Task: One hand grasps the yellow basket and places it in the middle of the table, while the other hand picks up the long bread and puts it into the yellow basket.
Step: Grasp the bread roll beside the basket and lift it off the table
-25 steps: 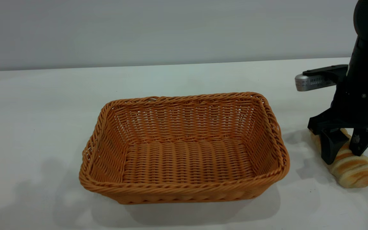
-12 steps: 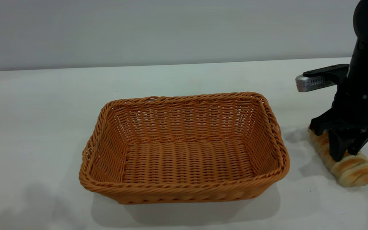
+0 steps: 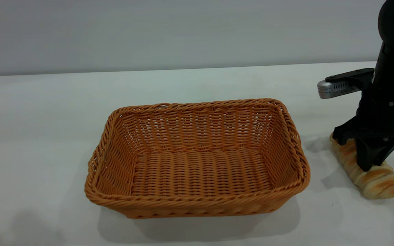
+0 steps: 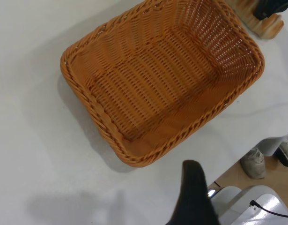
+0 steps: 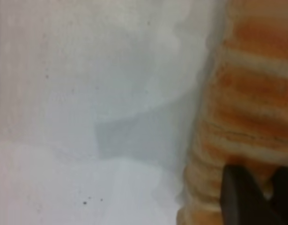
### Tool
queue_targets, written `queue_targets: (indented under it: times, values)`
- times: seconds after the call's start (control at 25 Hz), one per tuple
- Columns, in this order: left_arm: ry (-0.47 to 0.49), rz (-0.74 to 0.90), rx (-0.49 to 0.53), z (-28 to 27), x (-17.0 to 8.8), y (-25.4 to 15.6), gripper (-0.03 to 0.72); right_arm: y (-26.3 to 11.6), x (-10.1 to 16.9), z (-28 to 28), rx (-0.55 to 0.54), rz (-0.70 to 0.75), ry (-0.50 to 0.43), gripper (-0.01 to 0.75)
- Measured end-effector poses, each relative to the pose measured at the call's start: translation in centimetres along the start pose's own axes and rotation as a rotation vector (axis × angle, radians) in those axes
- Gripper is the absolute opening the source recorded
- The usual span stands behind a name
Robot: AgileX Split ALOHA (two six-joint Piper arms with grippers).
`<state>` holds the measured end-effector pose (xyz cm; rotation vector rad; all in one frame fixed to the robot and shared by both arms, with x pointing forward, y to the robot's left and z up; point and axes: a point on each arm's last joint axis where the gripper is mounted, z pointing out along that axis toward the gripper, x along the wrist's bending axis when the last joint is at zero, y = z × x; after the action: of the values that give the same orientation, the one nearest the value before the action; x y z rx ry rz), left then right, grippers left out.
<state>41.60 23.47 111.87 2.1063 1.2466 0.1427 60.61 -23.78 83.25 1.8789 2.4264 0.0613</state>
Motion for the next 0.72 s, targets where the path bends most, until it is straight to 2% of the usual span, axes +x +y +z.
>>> queue_targets:
  times: [0.12,0.2,0.72]
  values:
    - [0.0,-0.001,0.0,0.0,0.0,0.0,0.586,-0.03,-0.07,0.0,0.004,-0.01,-0.007,0.05]
    - [0.0,-0.003,0.0,0.0,0.0,0.0,0.586,-0.04,-0.08,0.0,0.004,-0.014,-0.009,0.023]
    - [0.0,-0.003,0.0,0.0,0.0,0.0,0.586,-0.2,-0.1,-0.04,0.027,-0.016,-0.011,0.015]
